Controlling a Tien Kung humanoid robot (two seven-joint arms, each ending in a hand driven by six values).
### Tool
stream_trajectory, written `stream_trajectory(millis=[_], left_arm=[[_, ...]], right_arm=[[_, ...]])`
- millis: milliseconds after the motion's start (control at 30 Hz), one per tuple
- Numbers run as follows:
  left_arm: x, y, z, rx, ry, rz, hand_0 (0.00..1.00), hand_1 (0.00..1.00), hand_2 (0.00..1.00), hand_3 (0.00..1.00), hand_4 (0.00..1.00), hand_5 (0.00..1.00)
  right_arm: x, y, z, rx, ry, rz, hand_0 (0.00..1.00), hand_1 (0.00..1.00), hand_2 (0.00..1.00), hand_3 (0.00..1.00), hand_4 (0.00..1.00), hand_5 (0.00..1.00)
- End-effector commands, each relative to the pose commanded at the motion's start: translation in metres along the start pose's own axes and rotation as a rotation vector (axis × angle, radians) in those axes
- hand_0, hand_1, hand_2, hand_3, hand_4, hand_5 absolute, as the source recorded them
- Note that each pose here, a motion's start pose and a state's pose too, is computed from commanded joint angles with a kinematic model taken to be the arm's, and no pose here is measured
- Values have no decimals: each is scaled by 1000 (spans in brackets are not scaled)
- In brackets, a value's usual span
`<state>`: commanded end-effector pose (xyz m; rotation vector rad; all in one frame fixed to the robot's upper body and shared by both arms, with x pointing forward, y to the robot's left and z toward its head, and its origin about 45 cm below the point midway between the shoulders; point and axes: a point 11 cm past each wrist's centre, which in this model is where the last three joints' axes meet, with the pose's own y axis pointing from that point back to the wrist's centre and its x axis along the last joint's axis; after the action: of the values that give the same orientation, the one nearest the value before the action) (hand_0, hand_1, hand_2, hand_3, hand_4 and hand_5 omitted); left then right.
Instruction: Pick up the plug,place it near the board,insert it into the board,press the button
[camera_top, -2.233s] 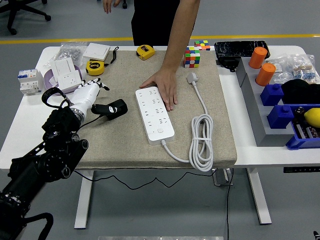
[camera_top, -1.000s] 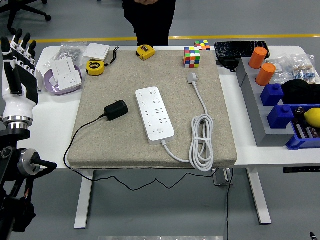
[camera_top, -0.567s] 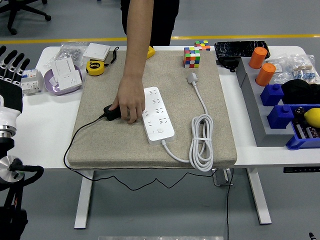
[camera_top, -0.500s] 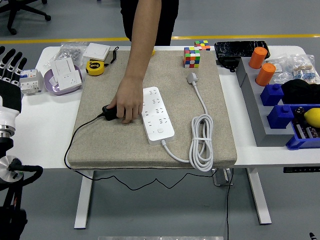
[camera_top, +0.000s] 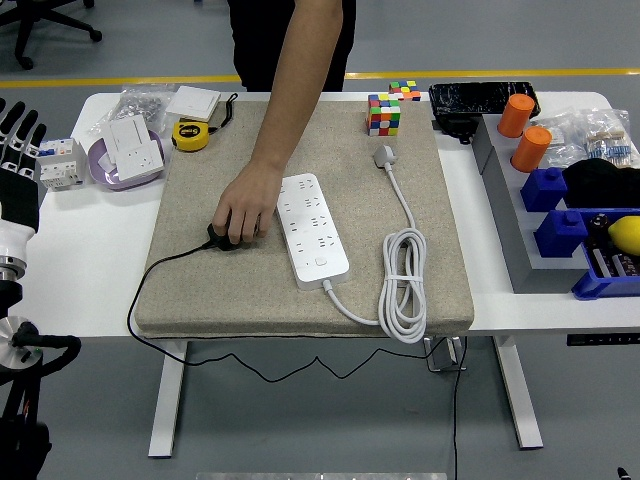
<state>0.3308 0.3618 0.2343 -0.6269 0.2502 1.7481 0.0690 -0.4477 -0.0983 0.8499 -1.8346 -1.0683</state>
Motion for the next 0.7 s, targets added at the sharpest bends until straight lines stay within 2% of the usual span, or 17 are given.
stream_trajectory(millis=[567,600,700], left_arm=[[6,6,-11,58,-75,13,755,701,662,648,998,998],[6,7,-13,64,-86,11,729,611,560,648,998,998],[7,7,-14,75,-120,11,729,611,560,648,998,998]], right_arm=[[-9,1,8,2,9,-49,766,738,743,814,998,998],[-9,1,7,3,17,-50,765,737,741,809,998,998],[-10,1,6,7,47,-49,765,737,741,809,998,998]])
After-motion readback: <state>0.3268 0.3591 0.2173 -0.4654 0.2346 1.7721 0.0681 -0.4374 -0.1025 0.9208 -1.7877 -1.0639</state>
